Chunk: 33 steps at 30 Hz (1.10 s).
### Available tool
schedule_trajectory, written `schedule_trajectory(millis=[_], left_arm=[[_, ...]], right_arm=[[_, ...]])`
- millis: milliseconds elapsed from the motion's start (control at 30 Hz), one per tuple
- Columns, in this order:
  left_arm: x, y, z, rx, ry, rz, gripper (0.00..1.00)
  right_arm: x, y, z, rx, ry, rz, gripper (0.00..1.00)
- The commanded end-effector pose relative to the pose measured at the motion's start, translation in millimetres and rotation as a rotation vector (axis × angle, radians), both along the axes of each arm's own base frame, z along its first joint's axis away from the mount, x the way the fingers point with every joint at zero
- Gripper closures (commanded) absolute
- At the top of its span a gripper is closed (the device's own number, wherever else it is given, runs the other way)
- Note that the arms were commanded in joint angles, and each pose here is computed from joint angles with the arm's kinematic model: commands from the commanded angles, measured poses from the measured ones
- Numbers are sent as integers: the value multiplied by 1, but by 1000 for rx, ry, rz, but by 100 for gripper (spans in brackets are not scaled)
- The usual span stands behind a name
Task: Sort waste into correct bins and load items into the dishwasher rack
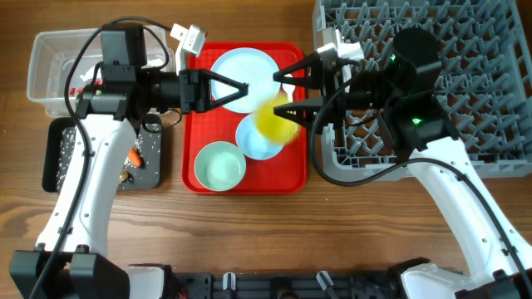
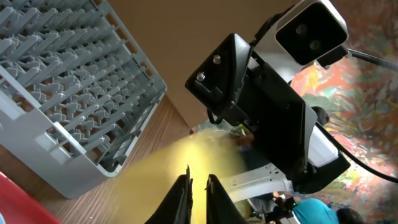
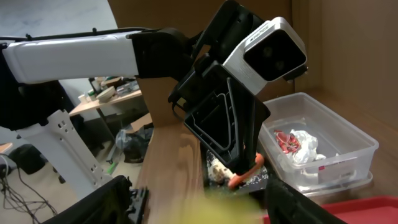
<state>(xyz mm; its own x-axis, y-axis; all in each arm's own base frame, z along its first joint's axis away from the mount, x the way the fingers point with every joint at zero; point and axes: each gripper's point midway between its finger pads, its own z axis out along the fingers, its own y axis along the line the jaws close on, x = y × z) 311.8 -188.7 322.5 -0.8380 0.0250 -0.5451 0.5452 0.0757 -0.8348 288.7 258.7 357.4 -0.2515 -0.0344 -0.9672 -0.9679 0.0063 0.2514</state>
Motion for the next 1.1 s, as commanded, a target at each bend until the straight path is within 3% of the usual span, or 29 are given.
schedule_trajectory(millis=[0,233,367,433,533,633,700,900,1067], left_arm=[[0,0,9,7,-39,8,92],[0,0,8,10,-40,11,96],[8,-1,-1,61,-37,56,93],[16,-4,-20,163,-12,125,89],[24,-6,-69,437,61,259,85],[9,-4,-117,743,108,321,72],[-8,-9,-136,884,106,300,68],[-57,-39,-182,990,284,273,64],[-64,-37,-223,977,414,351,64]], right_arm=[[-3,1,7,9,-18,25,34],[-3,1,7,9,-14,25,34],[-2,1,7,8,-1,20,27],[4,-4,7,7,17,-7,22],[24,-24,4,5,104,-97,16],[43,-52,-7,-11,178,-198,10],[53,-69,-16,-24,232,-258,7],[59,-86,-39,-75,295,-330,3],[57,-87,-45,-89,319,-335,2]])
